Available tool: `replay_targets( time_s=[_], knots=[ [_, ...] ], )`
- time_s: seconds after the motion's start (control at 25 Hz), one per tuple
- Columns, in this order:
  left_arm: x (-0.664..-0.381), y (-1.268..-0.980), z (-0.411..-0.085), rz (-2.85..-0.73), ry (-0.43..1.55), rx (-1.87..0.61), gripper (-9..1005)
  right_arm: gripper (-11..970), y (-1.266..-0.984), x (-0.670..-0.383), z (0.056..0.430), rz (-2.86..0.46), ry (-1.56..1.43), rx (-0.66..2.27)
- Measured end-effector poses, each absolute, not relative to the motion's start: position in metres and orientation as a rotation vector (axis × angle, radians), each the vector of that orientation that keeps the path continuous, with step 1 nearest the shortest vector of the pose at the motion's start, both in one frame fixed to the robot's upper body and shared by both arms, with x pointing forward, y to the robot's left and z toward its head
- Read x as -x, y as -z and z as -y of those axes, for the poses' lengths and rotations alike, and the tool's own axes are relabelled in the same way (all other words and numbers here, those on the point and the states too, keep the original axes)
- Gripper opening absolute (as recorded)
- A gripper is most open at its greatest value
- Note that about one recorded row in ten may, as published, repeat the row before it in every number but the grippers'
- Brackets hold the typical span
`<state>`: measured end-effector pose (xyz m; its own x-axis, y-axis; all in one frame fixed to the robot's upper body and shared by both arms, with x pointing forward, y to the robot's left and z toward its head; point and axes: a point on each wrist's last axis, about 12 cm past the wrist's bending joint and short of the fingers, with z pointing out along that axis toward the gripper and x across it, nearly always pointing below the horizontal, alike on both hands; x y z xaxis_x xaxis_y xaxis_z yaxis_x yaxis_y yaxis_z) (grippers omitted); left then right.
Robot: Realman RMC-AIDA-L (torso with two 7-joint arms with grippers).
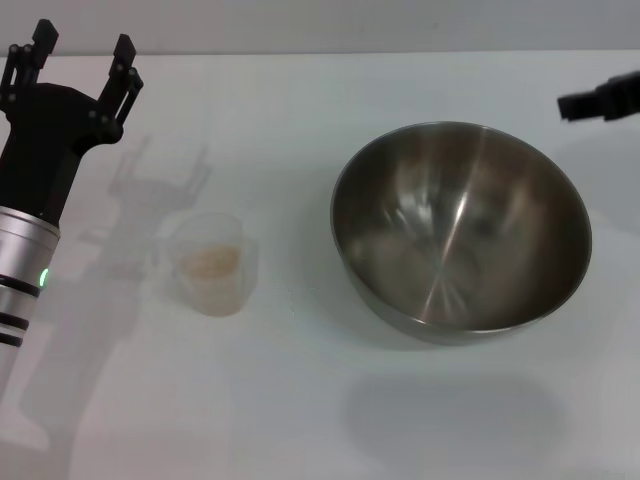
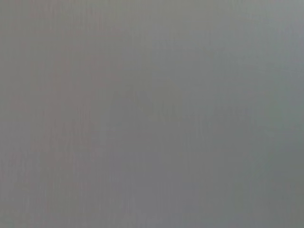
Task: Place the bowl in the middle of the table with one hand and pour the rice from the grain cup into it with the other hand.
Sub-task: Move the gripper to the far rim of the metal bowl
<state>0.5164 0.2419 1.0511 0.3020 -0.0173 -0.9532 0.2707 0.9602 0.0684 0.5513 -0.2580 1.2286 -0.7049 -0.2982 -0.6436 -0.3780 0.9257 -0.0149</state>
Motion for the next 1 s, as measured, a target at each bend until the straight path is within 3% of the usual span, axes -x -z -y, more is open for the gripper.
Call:
replay_targets(
  time_s=[1.0],
  knots=[
    [-0.514,-1.052,-0.244,-1.236,0.19,-0.221,762,588,-1.161,-0.58,0.251,-2.654,-0.21,0.621]
  ],
)
